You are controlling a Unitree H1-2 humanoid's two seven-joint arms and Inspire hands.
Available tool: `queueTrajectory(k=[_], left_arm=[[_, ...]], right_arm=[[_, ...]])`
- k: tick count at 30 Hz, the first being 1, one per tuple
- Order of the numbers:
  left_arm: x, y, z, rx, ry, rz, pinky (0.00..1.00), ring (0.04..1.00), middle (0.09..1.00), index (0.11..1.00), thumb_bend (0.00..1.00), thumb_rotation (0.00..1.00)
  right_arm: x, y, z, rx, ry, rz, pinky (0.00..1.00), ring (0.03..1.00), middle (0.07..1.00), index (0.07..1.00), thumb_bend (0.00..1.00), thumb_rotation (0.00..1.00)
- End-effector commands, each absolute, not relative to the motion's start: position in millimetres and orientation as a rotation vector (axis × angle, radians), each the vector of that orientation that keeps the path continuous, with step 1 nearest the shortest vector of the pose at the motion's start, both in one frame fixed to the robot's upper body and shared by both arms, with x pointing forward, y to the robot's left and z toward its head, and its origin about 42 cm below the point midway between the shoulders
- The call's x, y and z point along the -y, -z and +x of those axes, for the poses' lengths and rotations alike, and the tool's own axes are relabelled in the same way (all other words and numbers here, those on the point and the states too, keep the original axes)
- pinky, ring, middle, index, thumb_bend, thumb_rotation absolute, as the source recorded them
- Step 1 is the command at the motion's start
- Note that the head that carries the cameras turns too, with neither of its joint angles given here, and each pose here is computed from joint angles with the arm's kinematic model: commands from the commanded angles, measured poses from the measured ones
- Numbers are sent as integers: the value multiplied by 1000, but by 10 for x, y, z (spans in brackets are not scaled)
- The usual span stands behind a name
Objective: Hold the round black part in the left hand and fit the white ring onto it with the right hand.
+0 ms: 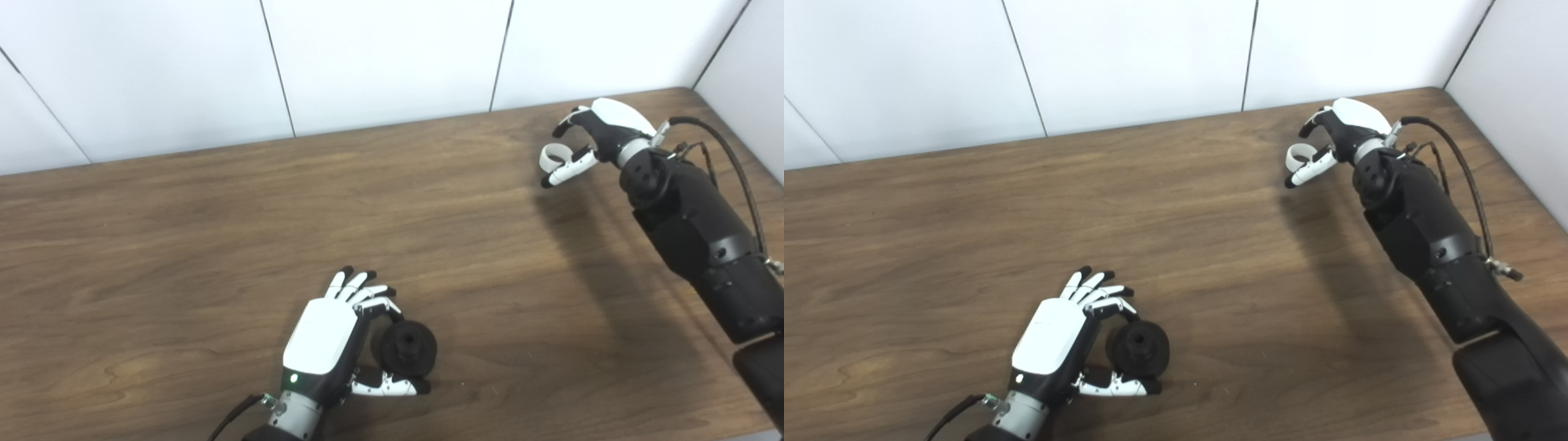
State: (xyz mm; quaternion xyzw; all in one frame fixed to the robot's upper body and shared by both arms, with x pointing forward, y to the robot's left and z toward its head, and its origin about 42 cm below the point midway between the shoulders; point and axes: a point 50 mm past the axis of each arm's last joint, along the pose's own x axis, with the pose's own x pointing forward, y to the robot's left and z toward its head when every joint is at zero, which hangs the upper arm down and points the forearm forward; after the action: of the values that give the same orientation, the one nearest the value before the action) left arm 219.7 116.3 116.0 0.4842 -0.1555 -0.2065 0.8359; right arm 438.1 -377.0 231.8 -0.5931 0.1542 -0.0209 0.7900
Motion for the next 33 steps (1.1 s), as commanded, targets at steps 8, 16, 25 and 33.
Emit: queueTrajectory(k=[8, 16, 25, 33], left_arm=[[-1175, -1060, 2141, 267, 477, 1086, 1000, 918, 789, 482, 525, 59], [-1170, -1067, 2144, 268, 475, 1079, 1000, 921, 790, 482, 525, 58], [-1163, -1073, 2149, 276, 472, 1075, 1000, 916, 786, 482, 525, 57], [-1150, -1086, 2143, 277, 472, 1076, 1000, 916, 784, 482, 525, 57]], right_arm=[[3842, -2658, 4476, -260, 116, -1293, 962, 990, 946, 698, 848, 276], [3841, -2703, 4497, -251, 109, -1298, 956, 992, 944, 691, 835, 273], [3830, -2708, 4508, -237, 106, -1295, 953, 986, 935, 669, 834, 255], [3809, -2723, 4511, -225, 105, -1283, 954, 987, 932, 654, 822, 222]])
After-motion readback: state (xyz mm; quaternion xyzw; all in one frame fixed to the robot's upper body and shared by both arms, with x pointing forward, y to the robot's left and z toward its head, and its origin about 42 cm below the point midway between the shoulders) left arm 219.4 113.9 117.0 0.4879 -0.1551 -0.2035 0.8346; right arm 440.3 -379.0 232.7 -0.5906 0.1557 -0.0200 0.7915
